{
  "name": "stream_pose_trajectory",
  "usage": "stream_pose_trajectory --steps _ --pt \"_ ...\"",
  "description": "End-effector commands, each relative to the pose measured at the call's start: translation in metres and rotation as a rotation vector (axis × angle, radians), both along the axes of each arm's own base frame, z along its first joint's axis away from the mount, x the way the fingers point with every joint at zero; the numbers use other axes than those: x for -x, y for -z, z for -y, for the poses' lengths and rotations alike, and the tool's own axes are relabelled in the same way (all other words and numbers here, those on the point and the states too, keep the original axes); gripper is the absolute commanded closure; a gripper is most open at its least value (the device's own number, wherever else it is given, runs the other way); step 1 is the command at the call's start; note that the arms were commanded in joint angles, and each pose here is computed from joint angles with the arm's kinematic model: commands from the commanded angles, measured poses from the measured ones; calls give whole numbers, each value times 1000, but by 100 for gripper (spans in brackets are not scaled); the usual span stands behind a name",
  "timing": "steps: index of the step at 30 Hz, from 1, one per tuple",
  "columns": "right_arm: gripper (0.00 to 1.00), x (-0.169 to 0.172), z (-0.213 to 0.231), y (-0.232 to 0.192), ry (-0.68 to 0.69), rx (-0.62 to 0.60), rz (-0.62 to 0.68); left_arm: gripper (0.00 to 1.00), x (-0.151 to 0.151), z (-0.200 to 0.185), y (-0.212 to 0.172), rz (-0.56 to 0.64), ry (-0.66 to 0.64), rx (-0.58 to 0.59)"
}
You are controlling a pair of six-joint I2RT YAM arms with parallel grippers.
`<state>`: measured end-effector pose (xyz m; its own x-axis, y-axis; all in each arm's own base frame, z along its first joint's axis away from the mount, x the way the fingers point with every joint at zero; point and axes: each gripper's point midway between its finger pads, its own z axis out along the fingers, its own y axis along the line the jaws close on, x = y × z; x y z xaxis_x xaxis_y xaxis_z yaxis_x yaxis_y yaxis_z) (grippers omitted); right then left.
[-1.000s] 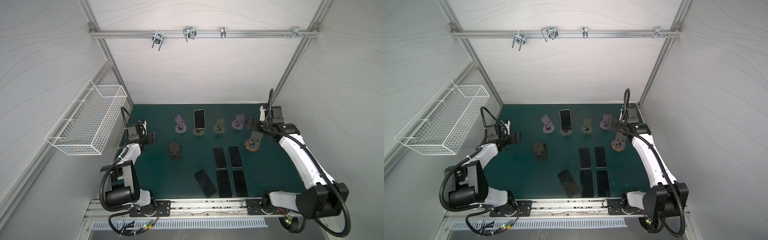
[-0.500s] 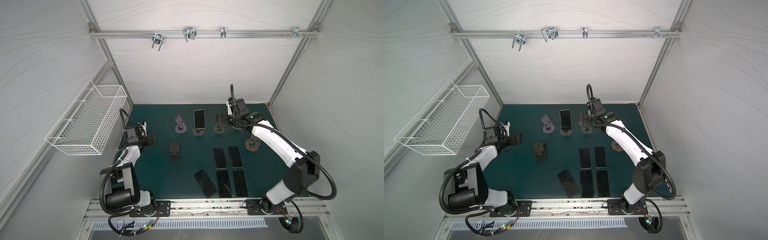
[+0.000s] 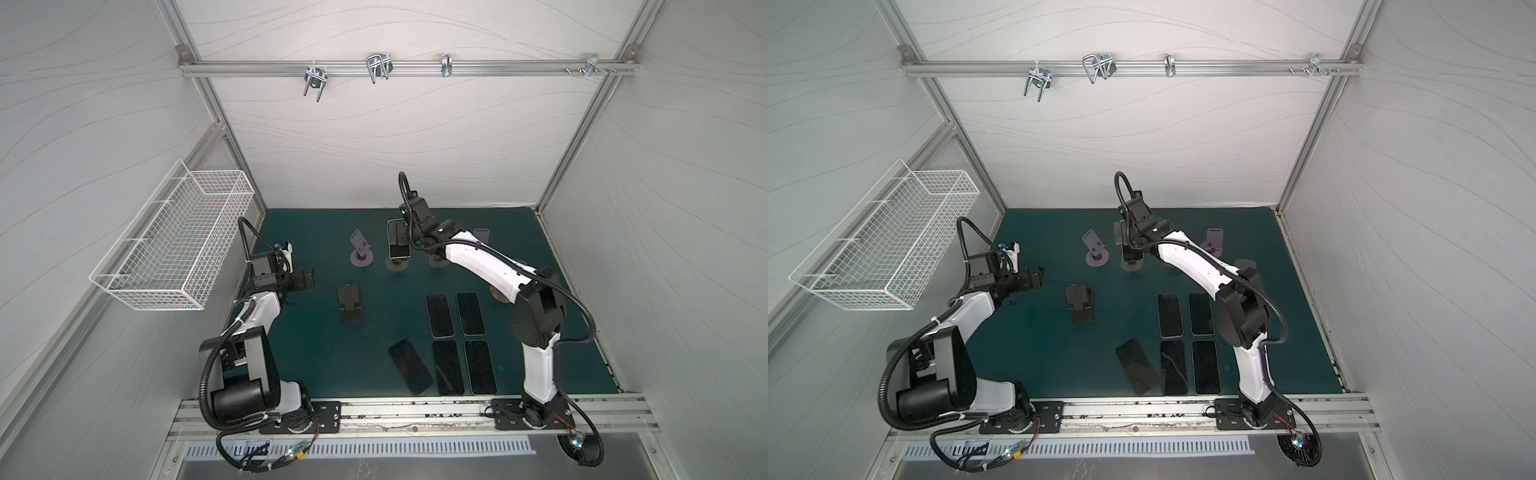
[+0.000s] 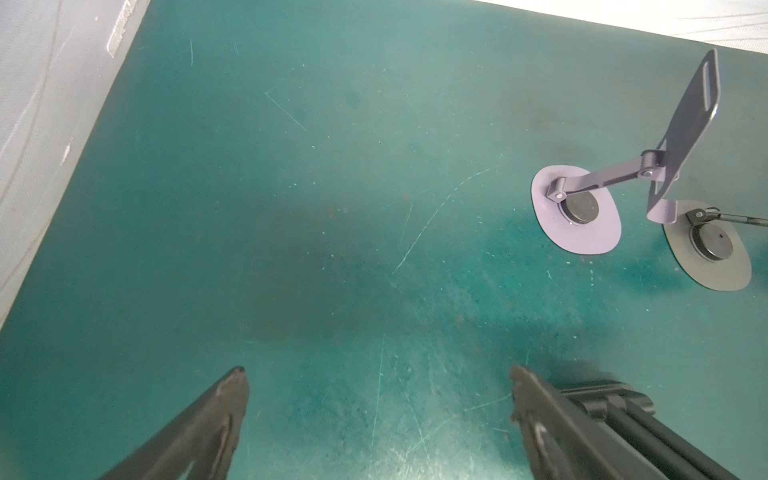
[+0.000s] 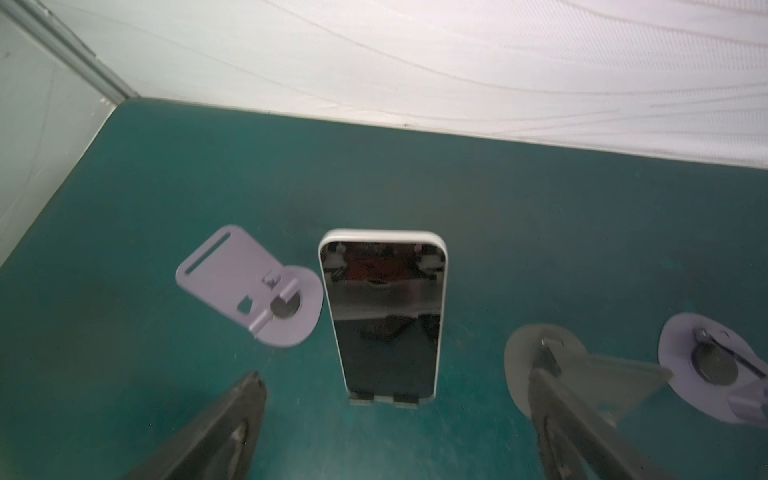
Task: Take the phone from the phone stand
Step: 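Lower the right gripper onto the white-edged phone on the grey stand and close, then lift the white-edged phone up off the grey stand with the right gripper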
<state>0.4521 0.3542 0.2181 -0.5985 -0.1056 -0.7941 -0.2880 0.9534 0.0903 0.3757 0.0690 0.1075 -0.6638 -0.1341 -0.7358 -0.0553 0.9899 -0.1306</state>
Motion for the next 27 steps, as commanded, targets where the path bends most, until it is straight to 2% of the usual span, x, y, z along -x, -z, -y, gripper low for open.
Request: stream_pose_trajectory --steps 1,27 --pt "1 -16 -5 -5 65 -13 49 0 -7 -6 -17 64 -10 -24" --pt "2 -48 -38 67 74 22 -15 0 -7 -10 -16 60 -32 -27"
